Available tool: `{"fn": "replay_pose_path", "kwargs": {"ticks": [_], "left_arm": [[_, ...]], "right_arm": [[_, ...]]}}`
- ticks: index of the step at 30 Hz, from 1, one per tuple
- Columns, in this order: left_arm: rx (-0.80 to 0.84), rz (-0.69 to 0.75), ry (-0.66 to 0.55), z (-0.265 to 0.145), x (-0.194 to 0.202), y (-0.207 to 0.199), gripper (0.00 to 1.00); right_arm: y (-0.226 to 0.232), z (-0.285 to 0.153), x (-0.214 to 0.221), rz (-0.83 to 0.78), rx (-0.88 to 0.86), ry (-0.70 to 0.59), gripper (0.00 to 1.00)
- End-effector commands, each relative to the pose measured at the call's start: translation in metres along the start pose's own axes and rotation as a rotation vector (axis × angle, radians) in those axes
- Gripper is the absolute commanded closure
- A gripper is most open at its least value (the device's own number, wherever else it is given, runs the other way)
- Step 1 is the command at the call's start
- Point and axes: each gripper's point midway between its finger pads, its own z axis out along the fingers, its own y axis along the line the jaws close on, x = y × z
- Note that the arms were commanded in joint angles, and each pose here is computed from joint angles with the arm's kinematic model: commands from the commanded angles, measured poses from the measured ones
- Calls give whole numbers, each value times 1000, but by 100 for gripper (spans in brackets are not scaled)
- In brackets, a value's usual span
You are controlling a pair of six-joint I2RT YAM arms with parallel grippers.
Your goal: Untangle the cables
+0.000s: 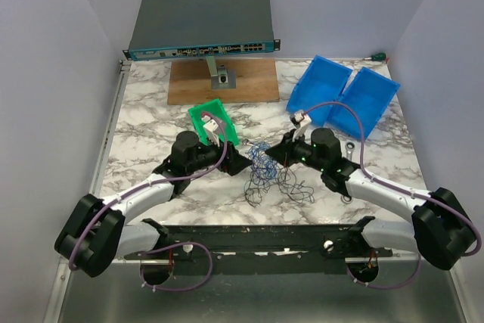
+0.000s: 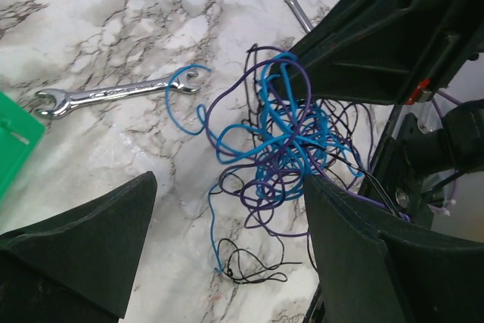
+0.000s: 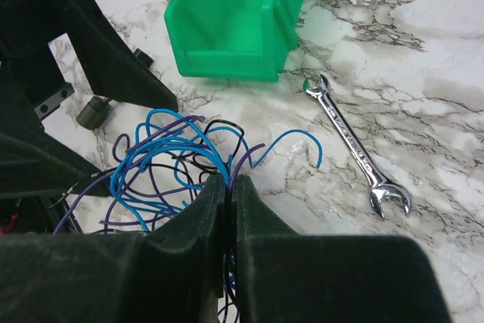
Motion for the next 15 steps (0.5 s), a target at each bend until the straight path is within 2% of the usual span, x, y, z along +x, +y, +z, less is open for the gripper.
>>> {"fn": "replay_pose_path", "kwargs": {"ticks": [1, 6, 8, 15], "left_arm": [[110, 43, 7, 10, -10, -25, 20], [114, 33, 36, 21, -9, -25, 21], [116, 29, 41, 21, -9, -25, 21], [52, 44, -82, 3, -25, -24, 19]], "right_arm": [[13, 9, -12, -8, -53, -15, 99], [18, 14, -7, 5, -71, -6, 99], [12, 16, -9, 12, -30, -8, 99], [5, 14, -10, 3, 10, -12, 99]]}}
